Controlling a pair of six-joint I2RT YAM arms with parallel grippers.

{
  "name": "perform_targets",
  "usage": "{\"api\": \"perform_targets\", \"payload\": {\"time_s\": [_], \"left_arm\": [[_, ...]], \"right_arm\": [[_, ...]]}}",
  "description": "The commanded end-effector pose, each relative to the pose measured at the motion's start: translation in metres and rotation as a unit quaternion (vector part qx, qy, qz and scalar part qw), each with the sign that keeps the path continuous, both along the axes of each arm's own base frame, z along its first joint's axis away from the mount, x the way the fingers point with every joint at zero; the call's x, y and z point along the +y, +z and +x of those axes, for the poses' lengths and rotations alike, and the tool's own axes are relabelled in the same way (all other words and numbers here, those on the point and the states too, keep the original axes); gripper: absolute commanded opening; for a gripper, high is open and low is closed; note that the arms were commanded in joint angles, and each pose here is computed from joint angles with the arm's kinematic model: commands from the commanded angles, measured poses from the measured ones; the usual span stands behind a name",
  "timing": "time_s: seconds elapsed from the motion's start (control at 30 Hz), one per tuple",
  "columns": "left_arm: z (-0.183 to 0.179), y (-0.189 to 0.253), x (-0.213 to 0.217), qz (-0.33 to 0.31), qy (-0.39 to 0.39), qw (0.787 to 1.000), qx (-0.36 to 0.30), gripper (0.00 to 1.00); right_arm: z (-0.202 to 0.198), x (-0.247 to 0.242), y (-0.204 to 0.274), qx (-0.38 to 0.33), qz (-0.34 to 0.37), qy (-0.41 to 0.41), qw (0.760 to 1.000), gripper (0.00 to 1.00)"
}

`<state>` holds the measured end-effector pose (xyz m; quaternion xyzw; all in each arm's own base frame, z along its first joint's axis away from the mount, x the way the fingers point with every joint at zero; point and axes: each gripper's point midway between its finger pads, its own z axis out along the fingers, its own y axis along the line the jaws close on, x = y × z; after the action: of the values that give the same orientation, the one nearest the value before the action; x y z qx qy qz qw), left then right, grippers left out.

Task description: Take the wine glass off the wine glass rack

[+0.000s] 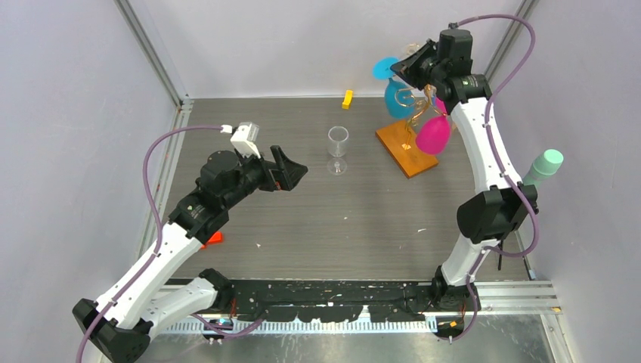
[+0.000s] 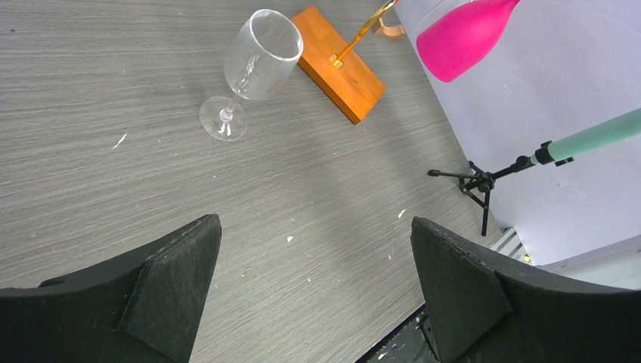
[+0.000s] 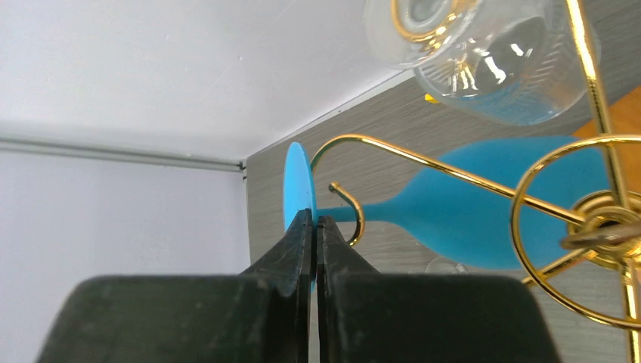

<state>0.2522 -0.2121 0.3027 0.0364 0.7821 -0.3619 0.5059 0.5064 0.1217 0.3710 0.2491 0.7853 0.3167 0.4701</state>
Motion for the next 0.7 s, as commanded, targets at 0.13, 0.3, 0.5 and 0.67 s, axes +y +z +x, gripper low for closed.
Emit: {"api": "perform_targets", "payload": {"time_s": [0.13, 0.3, 0.5, 0.67], "left_arm": [[0.0, 0.008, 0.004, -0.011, 0.009, 1.0, -0.013, 1.0], [0.0, 0.007, 0.004, -0.011, 0.01, 1.0, -0.012, 1.0], [-0.001, 0.005, 0.006, -0.011, 0.011, 1.0, -0.012, 1.0], [-0.002, 0.005, 0.006, -0.012, 0.012, 1.0, -0.012, 1.0]], "right_arm": [[-0.012, 0.011, 0.062, -0.112, 0.064, 0.026, 0.991, 0.0], [-0.009, 0.01, 0.064, -0.13, 0.075, 0.017, 0.989, 0.0], [-0.002, 0.01, 0.07, -0.161, 0.094, 0.012, 0.982, 0.0], [0.005, 0.004, 0.071, -0.173, 0.091, -0.007, 0.981, 0.0]]}}
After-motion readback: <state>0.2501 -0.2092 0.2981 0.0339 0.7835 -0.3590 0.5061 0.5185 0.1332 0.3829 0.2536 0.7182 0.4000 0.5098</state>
